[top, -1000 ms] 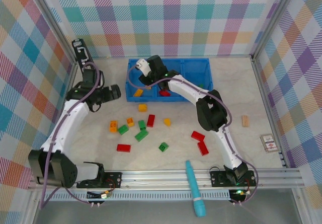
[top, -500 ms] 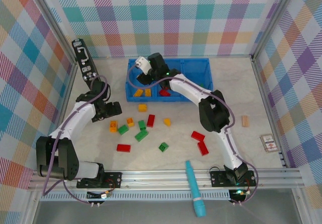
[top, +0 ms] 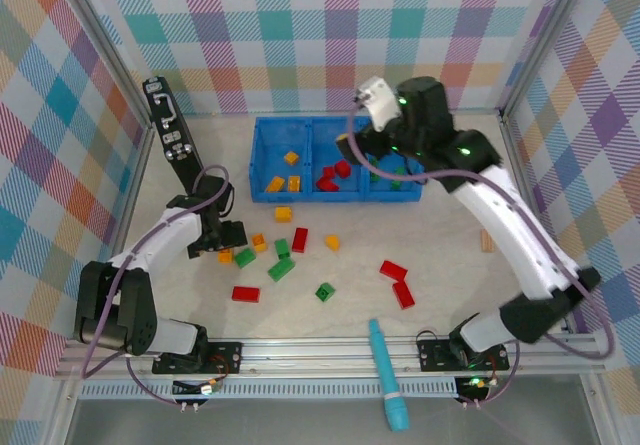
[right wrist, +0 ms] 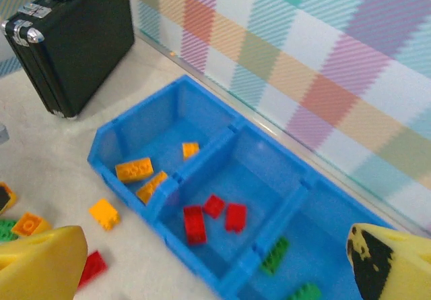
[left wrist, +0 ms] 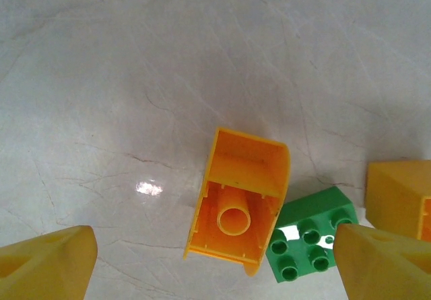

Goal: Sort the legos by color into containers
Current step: Pick up the lego from the middle-left of the table.

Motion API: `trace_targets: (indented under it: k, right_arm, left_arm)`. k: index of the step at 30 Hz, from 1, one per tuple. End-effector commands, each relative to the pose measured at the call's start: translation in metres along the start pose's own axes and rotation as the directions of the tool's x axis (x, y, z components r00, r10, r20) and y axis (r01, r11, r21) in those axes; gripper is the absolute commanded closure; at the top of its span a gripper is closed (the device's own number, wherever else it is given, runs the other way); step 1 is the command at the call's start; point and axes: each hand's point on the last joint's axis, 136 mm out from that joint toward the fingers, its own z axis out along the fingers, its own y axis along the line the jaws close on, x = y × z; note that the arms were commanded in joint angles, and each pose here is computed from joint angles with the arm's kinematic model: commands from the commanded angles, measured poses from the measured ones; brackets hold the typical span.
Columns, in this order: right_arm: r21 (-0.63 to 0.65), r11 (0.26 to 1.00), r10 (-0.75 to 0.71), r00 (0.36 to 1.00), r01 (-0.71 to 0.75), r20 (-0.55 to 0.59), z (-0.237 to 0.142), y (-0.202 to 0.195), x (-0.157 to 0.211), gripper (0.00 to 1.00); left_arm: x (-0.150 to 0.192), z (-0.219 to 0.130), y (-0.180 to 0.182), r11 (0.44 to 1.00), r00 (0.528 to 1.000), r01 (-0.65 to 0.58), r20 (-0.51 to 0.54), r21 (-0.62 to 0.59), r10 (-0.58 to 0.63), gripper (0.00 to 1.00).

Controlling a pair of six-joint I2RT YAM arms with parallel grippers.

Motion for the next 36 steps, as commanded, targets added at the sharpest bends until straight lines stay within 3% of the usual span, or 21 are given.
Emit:
trace_targets:
  k: [1,3,6,11,23,27,31,36]
  right_arm:
    - [0.121,0.991,0.087,0.965,-0.059,-0.246,-0.031,-0.017,0.057,0.01]
    - [0.124,0.99,0.1,0.965,-0.071,-0.243,-0.055,-0.017,0.06,0.01]
    - [0.03,0.995,0.104,0.978,-0.1,-0.184,-0.083,0.001,0.058,0.01]
    - [0.028,0.995,0.098,0.986,-0.095,-0.136,-0.094,0.003,0.063,0.01]
    - [0.052,0.999,0.009,0.995,-0.004,-0.098,-0.099,0.005,0.065,0.01]
    - [0.069,0.997,-0.026,0.994,0.034,-0.103,-0.093,0.006,0.068,0.01]
    - [0.059,0.996,-0.058,0.994,0.064,-0.091,-0.097,0.01,0.065,0.01]
    - [0.089,0.993,-0.068,0.995,0.074,-0.072,-0.099,0.006,0.064,0.01]
  left_arm:
    - [0.008,0.005,0.008,0.998,1.0,-0.003,-0.03,-0.065,0.001,0.1]
    - [0.008,0.009,0.008,0.997,0.999,-0.006,-0.037,-0.075,0.003,0.12]
    - [0.002,0.011,0.009,0.996,1.0,-0.003,-0.027,-0.094,0.0,0.15]
    - [-0.002,0.021,-0.003,0.999,1.0,-0.005,-0.028,-0.054,0.003,0.22]
    - [0.014,0.044,-0.006,0.999,0.995,-0.021,-0.098,-0.046,0.016,0.67]
    - [0.015,0.043,-0.012,1.0,0.993,-0.02,-0.121,-0.016,0.018,0.76]
    - [-0.008,0.02,-0.022,1.0,0.997,-0.015,-0.076,0.008,0.015,0.79]
    - [-0.079,-0.049,-0.059,0.993,0.993,-0.047,0.117,0.106,0.034,0.79]
